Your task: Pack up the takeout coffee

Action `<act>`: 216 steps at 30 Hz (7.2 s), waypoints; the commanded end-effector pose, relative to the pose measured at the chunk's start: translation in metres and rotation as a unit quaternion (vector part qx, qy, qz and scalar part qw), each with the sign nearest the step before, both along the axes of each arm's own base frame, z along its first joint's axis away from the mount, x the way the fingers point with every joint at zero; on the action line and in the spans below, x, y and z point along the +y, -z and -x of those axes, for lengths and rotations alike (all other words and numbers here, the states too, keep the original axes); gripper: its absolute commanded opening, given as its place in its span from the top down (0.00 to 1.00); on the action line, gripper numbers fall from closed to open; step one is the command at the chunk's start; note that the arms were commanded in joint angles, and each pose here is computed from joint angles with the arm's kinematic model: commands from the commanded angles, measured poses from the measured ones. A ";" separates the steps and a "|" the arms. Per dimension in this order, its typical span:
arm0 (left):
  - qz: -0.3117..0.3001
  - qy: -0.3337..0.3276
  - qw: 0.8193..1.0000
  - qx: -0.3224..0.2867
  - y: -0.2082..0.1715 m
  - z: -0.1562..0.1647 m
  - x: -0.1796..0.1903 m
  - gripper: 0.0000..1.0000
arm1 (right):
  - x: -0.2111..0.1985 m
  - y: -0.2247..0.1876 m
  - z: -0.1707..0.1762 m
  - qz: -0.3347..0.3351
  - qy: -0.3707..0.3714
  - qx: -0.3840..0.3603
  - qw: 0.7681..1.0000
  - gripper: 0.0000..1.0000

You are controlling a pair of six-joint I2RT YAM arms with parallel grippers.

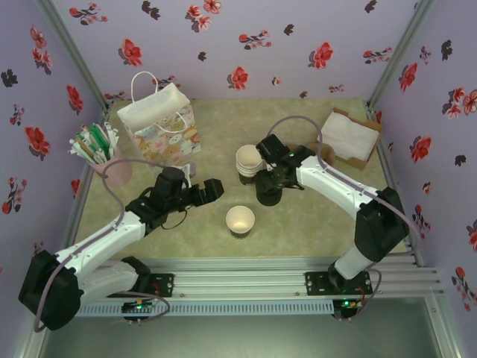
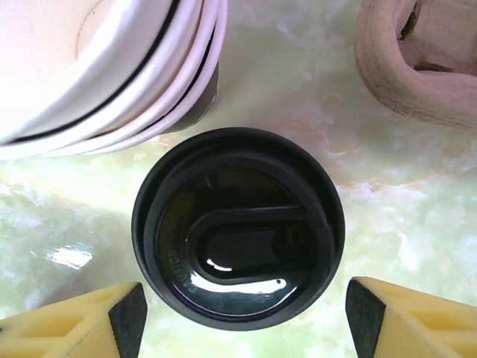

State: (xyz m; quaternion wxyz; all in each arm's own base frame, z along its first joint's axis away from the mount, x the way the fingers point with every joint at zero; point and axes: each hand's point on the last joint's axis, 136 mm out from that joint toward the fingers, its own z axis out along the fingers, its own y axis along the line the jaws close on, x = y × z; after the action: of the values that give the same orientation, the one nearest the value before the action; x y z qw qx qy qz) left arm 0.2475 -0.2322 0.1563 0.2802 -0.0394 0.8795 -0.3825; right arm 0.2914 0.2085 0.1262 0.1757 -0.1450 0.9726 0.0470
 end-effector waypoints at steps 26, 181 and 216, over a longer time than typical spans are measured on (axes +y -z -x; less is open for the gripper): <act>-0.006 0.005 1.000 -0.013 -0.004 -0.007 -0.006 0.01 | 0.002 0.022 -0.009 0.041 -0.007 -0.002 0.999 0.14; -0.009 -0.042 0.998 -0.053 -0.005 0.019 0.030 0.01 | 0.085 -0.028 0.131 -0.068 -0.182 0.034 0.980 0.27; -0.010 -0.041 0.998 -0.054 -0.003 0.018 0.030 0.01 | 0.098 -0.019 0.133 -0.042 -0.201 0.036 0.978 0.27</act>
State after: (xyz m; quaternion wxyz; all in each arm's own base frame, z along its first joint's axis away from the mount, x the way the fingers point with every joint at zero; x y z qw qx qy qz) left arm 0.2283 -0.2040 0.1640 0.3360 -0.0514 0.8642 -0.3709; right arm 0.1574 0.3032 0.1426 0.1274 -0.3193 0.9294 0.1340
